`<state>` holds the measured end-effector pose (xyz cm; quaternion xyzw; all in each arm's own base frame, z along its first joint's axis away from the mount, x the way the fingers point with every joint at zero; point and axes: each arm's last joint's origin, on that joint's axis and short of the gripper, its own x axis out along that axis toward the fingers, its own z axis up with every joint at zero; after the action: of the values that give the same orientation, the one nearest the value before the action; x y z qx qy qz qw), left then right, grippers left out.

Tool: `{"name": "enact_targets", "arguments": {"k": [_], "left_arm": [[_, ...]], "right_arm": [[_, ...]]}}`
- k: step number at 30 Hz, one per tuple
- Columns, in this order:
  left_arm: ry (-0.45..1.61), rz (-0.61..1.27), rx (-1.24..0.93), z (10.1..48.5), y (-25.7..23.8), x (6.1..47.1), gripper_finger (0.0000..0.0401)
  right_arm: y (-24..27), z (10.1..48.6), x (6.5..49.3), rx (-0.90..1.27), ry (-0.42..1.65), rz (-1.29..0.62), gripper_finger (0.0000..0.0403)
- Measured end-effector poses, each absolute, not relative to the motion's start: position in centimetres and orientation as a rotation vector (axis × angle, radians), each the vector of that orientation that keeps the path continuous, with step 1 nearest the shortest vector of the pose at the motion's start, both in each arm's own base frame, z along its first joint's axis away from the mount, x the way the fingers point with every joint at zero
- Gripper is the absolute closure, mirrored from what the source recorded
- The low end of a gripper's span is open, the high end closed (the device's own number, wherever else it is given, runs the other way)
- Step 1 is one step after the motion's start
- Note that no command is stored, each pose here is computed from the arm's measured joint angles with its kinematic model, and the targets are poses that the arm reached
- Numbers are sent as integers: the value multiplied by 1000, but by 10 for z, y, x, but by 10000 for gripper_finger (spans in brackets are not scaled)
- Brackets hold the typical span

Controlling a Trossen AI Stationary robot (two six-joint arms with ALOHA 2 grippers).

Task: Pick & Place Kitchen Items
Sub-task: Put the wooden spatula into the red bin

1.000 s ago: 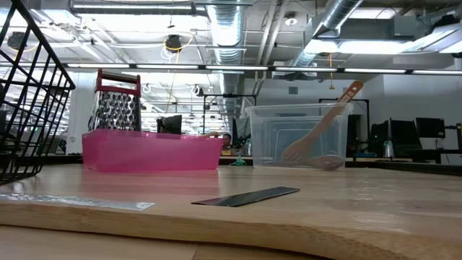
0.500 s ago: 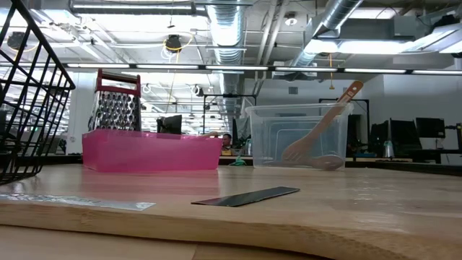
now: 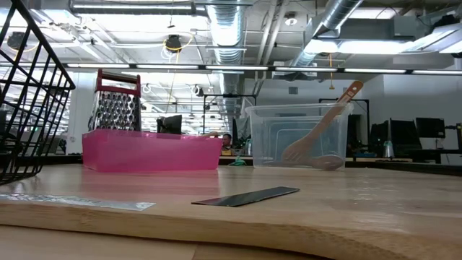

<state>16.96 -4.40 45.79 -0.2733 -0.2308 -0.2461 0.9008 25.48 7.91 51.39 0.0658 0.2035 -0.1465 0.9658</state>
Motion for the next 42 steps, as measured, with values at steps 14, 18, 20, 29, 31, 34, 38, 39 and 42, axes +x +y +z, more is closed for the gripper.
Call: {"name": "enact_targets", "arguments": {"k": [14, 18, 20, 29, 31, 34, 38, 39, 42], "left_arm": [[-326, -548, 357, 426, -46, 178, 352], [-183, -370, 630, 411, -32, 183, 352], [-101, -238, 782, 406, -23, 185, 352], [112, 405, 1413, 423, 13, 180, 352], [55, 519, 1476, 435, 18, 170, 352], [-54, 647, 1536, 451, 24, 156, 352], [-176, 812, 1563, 468, 27, 140, 352], [-201, 861, 1566, 472, 27, 136, 352], [-249, 1001, 1578, 480, 28, 129, 352]], "right_arm": [[77, 513, 255, 230, 442, -225, 154], [71, 513, 257, 236, 437, -249, 154], [68, 513, 258, 238, 436, -262, 154], [46, 515, 264, 267, 402, -343, 154], [40, 516, 265, 275, 388, -363, 154], [31, 517, 267, 287, 378, -395, 154], [19, 517, 268, 341, 362, -449, 154], [17, 517, 268, 350, 359, -458, 154], [12, 517, 268, 357, 355, -477, 154]]}}
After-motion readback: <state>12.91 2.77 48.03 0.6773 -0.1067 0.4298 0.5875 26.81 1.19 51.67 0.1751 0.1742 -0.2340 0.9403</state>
